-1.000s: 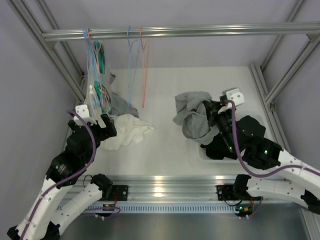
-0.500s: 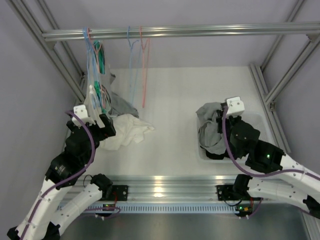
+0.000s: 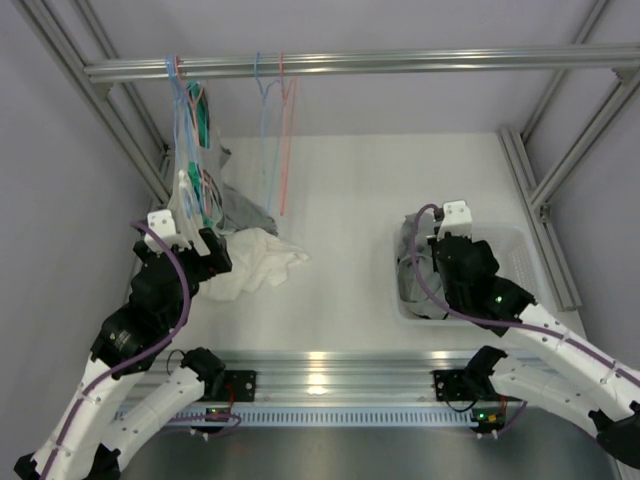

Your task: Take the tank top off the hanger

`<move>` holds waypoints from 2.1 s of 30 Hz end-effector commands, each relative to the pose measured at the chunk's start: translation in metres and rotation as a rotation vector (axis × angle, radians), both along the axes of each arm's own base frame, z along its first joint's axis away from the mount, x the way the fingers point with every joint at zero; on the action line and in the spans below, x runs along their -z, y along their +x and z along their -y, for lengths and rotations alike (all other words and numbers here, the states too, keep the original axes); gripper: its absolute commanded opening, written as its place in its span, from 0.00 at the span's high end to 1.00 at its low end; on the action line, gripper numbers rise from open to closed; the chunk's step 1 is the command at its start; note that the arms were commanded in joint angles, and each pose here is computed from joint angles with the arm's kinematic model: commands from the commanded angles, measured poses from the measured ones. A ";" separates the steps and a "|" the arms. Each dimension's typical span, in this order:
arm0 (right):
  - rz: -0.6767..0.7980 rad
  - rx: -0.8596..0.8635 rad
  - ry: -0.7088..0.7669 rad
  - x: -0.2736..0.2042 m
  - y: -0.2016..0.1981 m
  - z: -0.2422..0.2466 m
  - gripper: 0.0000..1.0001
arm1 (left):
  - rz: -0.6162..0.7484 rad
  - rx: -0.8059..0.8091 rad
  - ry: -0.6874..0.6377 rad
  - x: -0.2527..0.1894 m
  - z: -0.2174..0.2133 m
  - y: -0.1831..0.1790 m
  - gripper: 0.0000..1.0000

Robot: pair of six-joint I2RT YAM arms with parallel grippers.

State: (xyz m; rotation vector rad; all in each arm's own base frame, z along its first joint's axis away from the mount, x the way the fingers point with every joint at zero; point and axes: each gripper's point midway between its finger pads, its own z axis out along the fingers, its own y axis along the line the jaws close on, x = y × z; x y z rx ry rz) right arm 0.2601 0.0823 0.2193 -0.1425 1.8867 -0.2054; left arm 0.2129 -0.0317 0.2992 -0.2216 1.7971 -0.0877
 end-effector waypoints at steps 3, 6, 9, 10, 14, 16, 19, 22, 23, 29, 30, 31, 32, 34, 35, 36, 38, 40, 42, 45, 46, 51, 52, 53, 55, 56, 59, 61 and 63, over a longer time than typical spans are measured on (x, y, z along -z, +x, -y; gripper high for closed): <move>-0.110 -0.050 -0.030 0.036 0.004 -0.010 1.00 | 0.045 0.015 -0.020 -0.011 0.004 0.003 0.01; -0.137 -0.082 -0.025 0.041 0.005 -0.018 1.00 | 0.049 0.015 -0.022 -0.013 0.003 0.003 0.01; -0.154 -0.115 -0.013 0.043 0.005 -0.025 1.00 | 0.054 0.014 -0.022 -0.014 0.002 0.002 0.01; -0.150 -0.123 0.001 0.040 0.004 -0.027 0.88 | 0.057 0.013 -0.023 -0.015 0.002 0.002 0.01; -0.154 -0.107 0.016 0.034 -0.002 -0.021 0.60 | 0.058 0.014 -0.024 -0.016 0.002 0.002 0.01; -0.127 -0.082 0.043 0.023 -0.004 -0.016 0.04 | 0.057 0.015 -0.025 -0.016 0.003 0.003 0.01; -0.080 -0.094 0.081 0.001 -0.009 -0.013 0.01 | 0.051 0.017 -0.022 -0.015 0.004 0.003 0.01; -0.018 -0.059 0.104 -0.021 -0.008 -0.004 0.01 | 0.051 0.018 -0.024 -0.015 0.004 0.004 0.01; 0.009 -0.025 0.115 -0.031 -0.007 0.000 0.01 | 0.053 0.015 -0.026 -0.016 0.004 0.003 0.01; -0.065 -0.178 0.170 -0.024 0.010 -0.047 0.12 | 0.067 0.001 -0.046 -0.029 0.004 0.005 0.01; -0.089 -0.165 0.171 -0.017 0.016 -0.050 0.42 | 0.078 0.026 -0.063 -0.036 0.008 0.005 0.01; -0.097 -0.167 0.176 -0.015 0.019 -0.053 0.84 | 0.084 0.034 -0.072 -0.041 0.010 0.005 0.01; -0.100 -0.159 0.185 -0.014 0.021 -0.055 1.00 | 0.092 0.045 -0.080 -0.046 0.012 0.004 0.01; -0.098 -0.152 0.210 -0.017 0.023 -0.058 0.98 | 0.123 0.066 -0.098 -0.067 0.014 0.003 0.01; -0.089 -0.154 0.225 -0.022 0.023 -0.059 0.97 | 0.131 0.066 -0.102 -0.075 0.014 0.002 0.01; -0.067 -0.159 0.246 -0.031 0.020 -0.057 0.96 | 0.115 0.067 -0.089 -0.079 0.017 0.007 0.01; -0.030 -0.162 0.270 -0.045 0.017 -0.054 0.94 | 0.132 0.061 -0.095 -0.112 0.013 0.003 0.02; 0.033 -0.162 0.299 -0.066 0.010 -0.045 0.97 | 0.086 0.016 -0.021 -0.120 0.014 0.022 0.03; 0.086 -0.172 0.306 -0.085 0.006 -0.040 1.00 | 0.079 -0.040 0.054 -0.143 0.014 0.043 0.06; 0.115 -0.208 0.306 -0.100 0.005 -0.043 1.00 | 0.061 -0.093 0.117 -0.165 0.021 0.078 0.11; 0.116 -0.224 0.303 -0.102 0.005 -0.045 1.00 | 0.059 -0.095 0.111 -0.171 0.022 0.088 0.13; 0.135 -0.315 0.315 -0.113 -0.002 -0.056 0.62 | 0.018 -0.005 0.093 -0.180 0.040 0.152 0.25; 0.144 -0.324 0.321 -0.115 -0.003 -0.057 0.54 | 0.020 -0.038 0.080 -0.186 0.020 0.157 0.26; 0.147 -0.332 0.324 -0.115 -0.005 -0.057 0.49 | 0.007 -0.036 0.084 -0.183 0.018 0.164 0.31; 0.161 -0.334 0.329 -0.119 -0.008 -0.054 0.34 | -0.029 -0.053 0.102 -0.171 0.014 0.175 0.32; 0.162 -0.332 0.327 -0.118 -0.008 -0.053 0.30 | -0.039 -0.052 0.100 -0.167 0.015 0.177 0.32; 0.172 -0.331 0.318 -0.118 -0.009 -0.050 0.23 | -0.067 -0.028 0.094 -0.156 0.020 0.183 0.35; 0.167 -0.332 0.309 -0.115 -0.008 -0.051 0.21 | -0.074 -0.025 0.097 -0.153 0.021 0.185 0.35; 0.160 -0.338 0.302 -0.113 -0.007 -0.053 0.21 | -0.088 -0.026 0.112 -0.148 0.021 0.189 0.37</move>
